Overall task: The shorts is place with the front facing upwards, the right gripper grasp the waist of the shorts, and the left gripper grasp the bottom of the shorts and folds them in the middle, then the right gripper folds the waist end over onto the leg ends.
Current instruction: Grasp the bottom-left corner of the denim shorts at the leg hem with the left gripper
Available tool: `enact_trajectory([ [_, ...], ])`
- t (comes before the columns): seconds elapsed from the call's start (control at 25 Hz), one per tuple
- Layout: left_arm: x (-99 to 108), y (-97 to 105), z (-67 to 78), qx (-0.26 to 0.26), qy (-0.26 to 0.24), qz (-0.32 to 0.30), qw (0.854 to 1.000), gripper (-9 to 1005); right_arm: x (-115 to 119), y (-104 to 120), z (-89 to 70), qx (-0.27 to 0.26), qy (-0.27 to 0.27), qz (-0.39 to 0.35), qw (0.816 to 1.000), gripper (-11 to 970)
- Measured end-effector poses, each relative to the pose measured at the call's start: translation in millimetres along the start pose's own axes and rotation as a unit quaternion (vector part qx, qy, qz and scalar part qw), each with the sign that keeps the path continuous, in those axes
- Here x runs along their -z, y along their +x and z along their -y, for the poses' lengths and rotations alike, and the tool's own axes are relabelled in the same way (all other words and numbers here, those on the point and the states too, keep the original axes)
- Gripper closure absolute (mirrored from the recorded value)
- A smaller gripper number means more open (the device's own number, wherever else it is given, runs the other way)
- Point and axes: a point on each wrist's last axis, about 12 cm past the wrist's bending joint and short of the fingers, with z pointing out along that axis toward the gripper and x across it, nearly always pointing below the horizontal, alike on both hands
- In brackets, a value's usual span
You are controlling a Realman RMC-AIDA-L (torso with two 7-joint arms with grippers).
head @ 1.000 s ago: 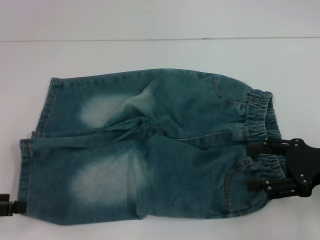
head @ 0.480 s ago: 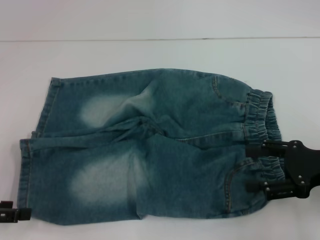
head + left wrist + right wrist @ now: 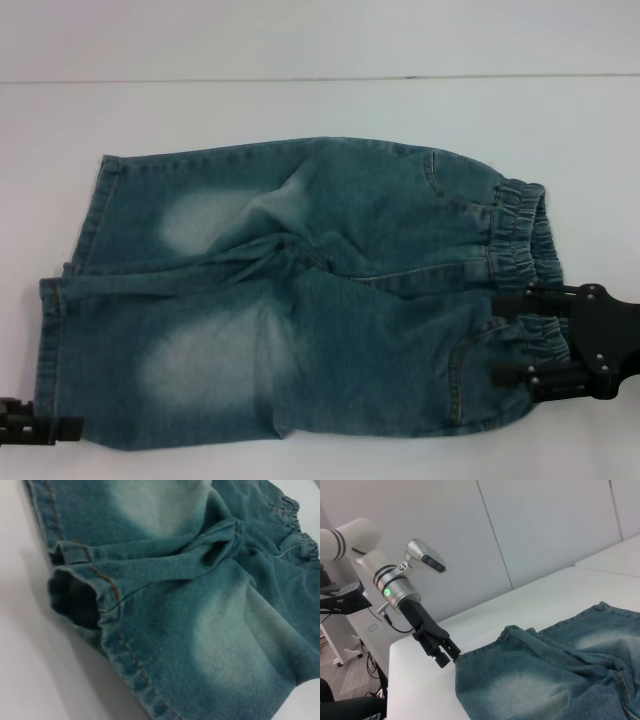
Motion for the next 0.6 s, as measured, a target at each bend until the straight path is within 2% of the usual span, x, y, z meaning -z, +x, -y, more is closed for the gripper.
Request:
enact_trajectory([
  [0.08, -2.6, -1.7, 0.9, -0.004, 0.004, -0.004, 1.0, 210, -1.6, 1.2, -0.3, 0.002, -0.002, 0.002, 1.0, 33],
  [0.52, -6.5, -8.2, 2.0, -0.018, 0.001, -0.015, 1.0, 444, -1.8, 5.2, 0.6, -0.001, 0.008, 0.006, 1.0, 33],
  [0.6, -6.6, -9.7, 2.3, -0.02, 0.002, -0.015, 1.0, 523, -1.5, 5.1, 0.7, -0.001, 0.008, 0.007, 1.0, 33],
])
